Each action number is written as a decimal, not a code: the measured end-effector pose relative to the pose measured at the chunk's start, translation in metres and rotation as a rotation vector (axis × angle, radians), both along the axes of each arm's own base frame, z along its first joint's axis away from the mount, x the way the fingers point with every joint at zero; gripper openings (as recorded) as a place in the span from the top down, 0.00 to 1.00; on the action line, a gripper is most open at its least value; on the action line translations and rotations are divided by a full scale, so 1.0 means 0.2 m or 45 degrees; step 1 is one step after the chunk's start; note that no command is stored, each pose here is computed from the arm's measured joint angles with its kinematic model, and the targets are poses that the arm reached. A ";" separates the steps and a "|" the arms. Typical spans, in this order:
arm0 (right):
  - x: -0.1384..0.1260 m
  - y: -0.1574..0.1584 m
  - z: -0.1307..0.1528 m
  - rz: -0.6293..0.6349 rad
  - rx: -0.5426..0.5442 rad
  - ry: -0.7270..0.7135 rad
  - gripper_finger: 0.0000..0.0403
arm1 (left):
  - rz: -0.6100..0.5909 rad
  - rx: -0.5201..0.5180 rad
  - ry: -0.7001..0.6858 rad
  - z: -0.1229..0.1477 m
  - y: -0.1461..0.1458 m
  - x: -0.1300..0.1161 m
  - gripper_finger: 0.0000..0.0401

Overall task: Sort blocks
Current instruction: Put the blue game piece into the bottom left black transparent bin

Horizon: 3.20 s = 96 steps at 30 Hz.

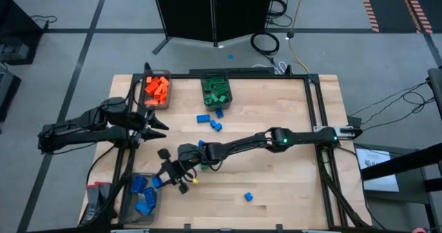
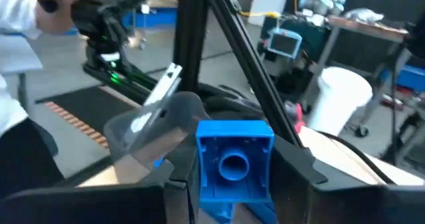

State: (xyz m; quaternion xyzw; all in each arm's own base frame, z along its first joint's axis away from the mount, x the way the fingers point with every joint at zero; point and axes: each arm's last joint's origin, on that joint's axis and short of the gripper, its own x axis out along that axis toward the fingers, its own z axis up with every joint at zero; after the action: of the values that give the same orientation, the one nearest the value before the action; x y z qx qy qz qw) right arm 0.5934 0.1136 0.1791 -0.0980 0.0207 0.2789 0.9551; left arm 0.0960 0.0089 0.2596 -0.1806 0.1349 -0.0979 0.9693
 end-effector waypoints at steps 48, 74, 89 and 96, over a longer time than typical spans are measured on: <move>-0.40 -0.15 0.71 -0.891 -0.961 0.370 0.72 | 0.270 0.211 -0.053 0.01 0.01 -0.06 0.60; -0.44 -0.14 0.85 -0.962 -1.194 0.227 0.72 | 0.009 0.073 -0.432 0.00 -0.01 0.02 0.43; -0.43 -0.12 0.89 -0.857 -1.139 0.109 0.72 | -0.023 0.069 -0.486 0.01 0.00 0.08 0.36; -0.41 -0.15 0.88 -0.805 -1.128 0.091 0.72 | -0.104 0.033 -0.602 0.06 0.00 0.10 0.36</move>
State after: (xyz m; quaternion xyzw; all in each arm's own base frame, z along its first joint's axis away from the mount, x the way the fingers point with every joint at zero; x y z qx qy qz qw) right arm 0.5105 0.0845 0.3558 -0.4706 0.1972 -0.0540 0.8583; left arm 0.1163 0.0080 0.2710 -0.1345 -0.0874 -0.1749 0.9714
